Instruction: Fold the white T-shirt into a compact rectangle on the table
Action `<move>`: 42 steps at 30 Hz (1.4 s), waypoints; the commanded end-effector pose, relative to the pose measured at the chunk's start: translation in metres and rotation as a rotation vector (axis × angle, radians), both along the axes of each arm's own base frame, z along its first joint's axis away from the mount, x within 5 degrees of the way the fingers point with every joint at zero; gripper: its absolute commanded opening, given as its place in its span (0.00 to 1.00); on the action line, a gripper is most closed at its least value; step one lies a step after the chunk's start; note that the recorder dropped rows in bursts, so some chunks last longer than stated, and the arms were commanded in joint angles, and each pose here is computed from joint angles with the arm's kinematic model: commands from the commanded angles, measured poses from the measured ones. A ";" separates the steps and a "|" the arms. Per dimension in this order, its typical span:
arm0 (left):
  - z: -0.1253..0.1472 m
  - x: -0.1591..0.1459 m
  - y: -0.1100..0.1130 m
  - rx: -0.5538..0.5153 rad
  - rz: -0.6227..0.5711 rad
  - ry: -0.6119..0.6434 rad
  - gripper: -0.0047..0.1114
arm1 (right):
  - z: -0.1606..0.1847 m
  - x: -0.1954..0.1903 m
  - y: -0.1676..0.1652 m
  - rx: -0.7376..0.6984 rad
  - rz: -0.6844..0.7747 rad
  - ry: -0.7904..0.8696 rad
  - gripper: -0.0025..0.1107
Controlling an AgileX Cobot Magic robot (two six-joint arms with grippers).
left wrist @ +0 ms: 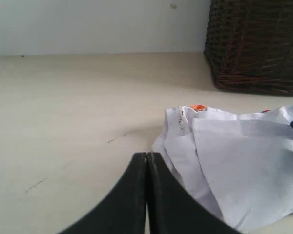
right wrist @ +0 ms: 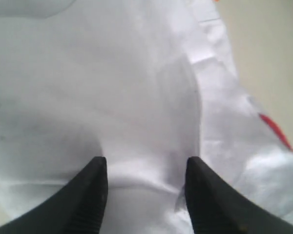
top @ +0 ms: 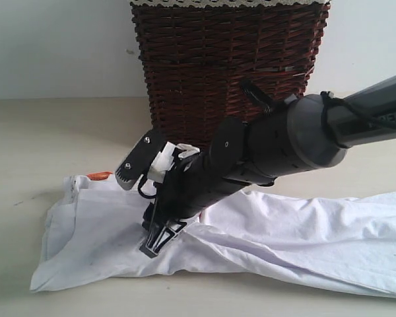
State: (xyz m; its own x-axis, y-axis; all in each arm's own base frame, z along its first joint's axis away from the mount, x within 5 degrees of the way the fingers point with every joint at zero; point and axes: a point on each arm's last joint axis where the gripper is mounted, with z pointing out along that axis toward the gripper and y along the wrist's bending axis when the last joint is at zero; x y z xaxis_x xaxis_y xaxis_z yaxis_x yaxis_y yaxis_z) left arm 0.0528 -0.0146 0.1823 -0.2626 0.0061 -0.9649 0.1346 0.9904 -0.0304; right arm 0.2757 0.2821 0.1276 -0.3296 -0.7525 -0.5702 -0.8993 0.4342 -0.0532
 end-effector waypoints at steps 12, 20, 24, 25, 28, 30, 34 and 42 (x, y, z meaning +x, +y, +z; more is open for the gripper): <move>0.000 0.000 0.001 -0.001 0.008 -0.009 0.04 | 0.069 -0.007 -0.011 0.070 0.064 -0.102 0.45; 0.000 0.000 0.001 -0.001 0.008 -0.009 0.04 | 0.042 0.018 -0.083 -0.242 -0.136 0.067 0.45; 0.000 0.000 0.001 -0.001 0.008 -0.009 0.04 | 0.022 0.027 -0.122 -0.342 -0.239 0.122 0.45; 0.000 0.000 0.001 -0.001 0.008 -0.009 0.04 | 0.020 0.027 -0.128 -0.348 -0.251 0.134 0.45; 0.000 0.000 0.001 -0.001 0.008 -0.009 0.04 | 0.009 0.025 -0.142 -0.367 -0.278 0.166 0.45; 0.000 0.000 0.001 -0.001 0.008 -0.009 0.04 | 0.001 0.026 -0.149 -0.373 -0.288 0.162 0.45; 0.000 0.000 0.001 -0.001 0.008 -0.009 0.04 | -0.011 0.032 -0.158 -0.378 -0.311 0.159 0.45; 0.000 0.000 0.001 -0.001 0.008 -0.009 0.04 | -0.011 0.034 -0.161 -0.383 -0.310 0.139 0.45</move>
